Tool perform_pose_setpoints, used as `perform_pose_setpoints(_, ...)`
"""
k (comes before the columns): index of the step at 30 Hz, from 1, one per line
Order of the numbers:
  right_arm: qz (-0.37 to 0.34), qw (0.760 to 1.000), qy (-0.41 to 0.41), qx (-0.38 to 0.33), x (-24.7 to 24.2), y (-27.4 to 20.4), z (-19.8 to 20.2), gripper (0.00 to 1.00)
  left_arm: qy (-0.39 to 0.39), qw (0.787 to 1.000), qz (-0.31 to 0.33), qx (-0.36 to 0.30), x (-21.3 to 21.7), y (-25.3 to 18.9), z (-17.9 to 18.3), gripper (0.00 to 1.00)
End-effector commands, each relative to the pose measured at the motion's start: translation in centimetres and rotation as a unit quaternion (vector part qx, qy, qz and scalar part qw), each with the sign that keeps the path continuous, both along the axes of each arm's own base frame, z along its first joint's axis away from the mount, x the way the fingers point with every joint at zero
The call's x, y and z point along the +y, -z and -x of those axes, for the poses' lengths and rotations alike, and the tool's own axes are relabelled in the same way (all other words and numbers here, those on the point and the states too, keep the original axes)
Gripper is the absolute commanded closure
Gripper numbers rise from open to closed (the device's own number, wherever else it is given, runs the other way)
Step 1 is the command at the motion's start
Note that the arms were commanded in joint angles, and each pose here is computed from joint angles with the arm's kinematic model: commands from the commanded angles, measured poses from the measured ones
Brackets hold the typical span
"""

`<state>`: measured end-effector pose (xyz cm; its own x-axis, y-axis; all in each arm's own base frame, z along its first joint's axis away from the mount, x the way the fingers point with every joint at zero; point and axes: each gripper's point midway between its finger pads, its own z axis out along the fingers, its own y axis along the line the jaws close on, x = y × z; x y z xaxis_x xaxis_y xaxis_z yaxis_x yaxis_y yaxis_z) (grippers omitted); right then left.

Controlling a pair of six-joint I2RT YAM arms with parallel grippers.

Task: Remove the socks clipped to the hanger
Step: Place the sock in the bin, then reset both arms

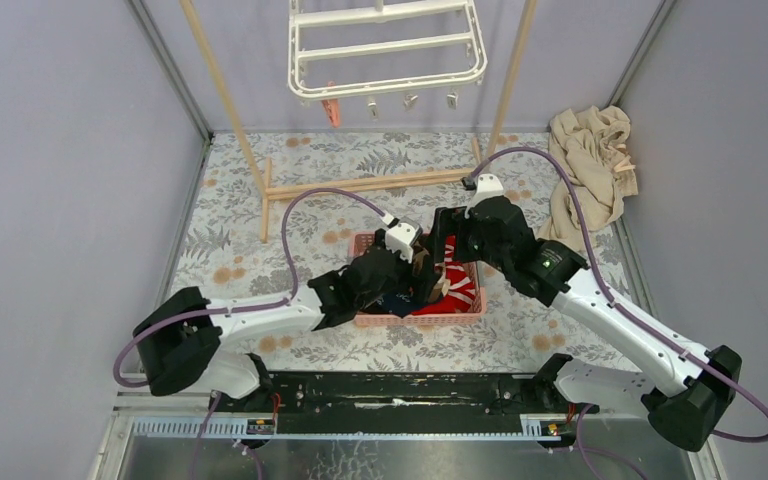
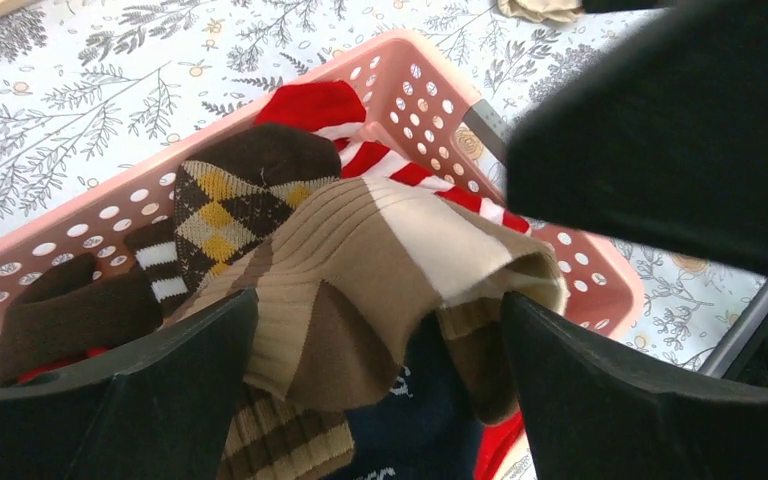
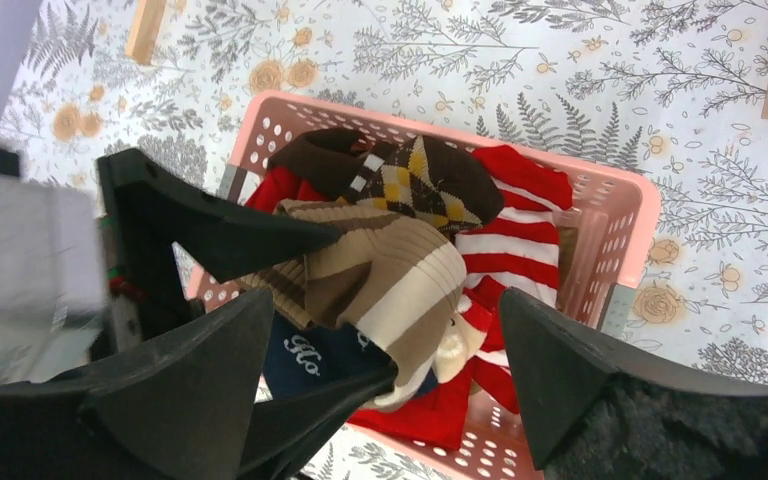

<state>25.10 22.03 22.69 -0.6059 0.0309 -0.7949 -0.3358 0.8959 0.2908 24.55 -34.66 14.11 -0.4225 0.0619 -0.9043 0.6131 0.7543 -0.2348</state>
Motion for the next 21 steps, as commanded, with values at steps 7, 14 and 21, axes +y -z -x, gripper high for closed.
perform_pose_setpoints(7,-0.014,0.999,-0.009,0.034,1.0,4.2,-0.3,0.11,-0.06,0.993,0.065,-0.079,3.6,-10.2,0.0,0.01)
perform_pose_setpoints(14,-0.004,0.998,-0.013,0.062,1.1,8.0,0.0,0.11,-0.121,0.987,0.051,-0.089,8.5,-10.8,0.4,0.01)
perform_pose_setpoints(21,-0.032,0.999,-0.011,-0.011,-0.5,2.5,0.6,0.01,-0.172,0.98,0.043,-0.094,13.8,-12.5,1.8,0.02)
